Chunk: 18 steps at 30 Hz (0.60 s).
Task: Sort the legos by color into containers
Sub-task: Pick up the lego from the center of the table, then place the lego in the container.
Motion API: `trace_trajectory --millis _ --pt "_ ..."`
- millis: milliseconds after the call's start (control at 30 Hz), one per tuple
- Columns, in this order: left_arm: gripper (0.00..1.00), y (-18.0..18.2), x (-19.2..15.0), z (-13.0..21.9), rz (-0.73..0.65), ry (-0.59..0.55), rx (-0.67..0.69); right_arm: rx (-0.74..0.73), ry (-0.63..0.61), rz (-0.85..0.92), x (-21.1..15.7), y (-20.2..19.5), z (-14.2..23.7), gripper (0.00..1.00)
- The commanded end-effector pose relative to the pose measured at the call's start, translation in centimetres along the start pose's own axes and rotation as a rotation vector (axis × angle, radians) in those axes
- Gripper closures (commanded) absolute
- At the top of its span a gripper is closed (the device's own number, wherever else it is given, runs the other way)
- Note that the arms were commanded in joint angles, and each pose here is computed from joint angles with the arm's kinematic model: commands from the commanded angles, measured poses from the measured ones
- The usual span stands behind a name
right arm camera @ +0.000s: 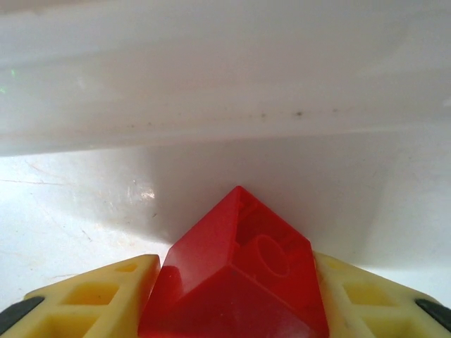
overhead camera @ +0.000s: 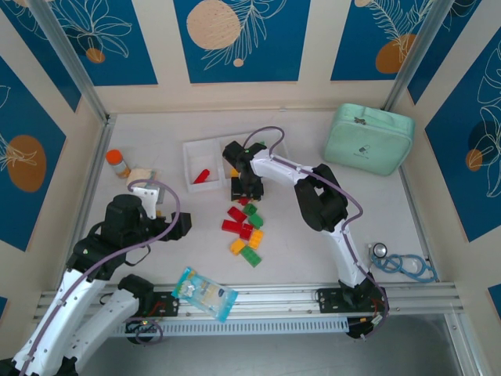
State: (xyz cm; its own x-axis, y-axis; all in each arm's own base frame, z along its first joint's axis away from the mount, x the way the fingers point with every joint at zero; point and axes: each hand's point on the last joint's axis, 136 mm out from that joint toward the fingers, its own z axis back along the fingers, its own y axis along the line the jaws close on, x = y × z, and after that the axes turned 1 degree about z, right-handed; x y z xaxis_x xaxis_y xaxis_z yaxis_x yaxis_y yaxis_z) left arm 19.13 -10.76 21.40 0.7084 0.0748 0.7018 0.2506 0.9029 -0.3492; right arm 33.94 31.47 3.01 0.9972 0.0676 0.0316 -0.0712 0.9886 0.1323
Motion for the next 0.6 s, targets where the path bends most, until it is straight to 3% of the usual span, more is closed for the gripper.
trace_trajectory --millis 0,333,567 --pt "0.01 0.2 0.2 0.0 -0.006 -0.017 0.004 0.013 -0.065 0.041 0.7 0.9 3.8 0.56" --pt "0.01 1.4 0.6 0.6 0.008 -0.047 0.071 0.243 -0.282 0.227 3.5 8.6 12.2 0.57" --pt "0.01 2.9 1.3 2.3 0.027 -0.133 0.155 0.35 -0.391 0.383 6.8 14.2 12.7 0.59"
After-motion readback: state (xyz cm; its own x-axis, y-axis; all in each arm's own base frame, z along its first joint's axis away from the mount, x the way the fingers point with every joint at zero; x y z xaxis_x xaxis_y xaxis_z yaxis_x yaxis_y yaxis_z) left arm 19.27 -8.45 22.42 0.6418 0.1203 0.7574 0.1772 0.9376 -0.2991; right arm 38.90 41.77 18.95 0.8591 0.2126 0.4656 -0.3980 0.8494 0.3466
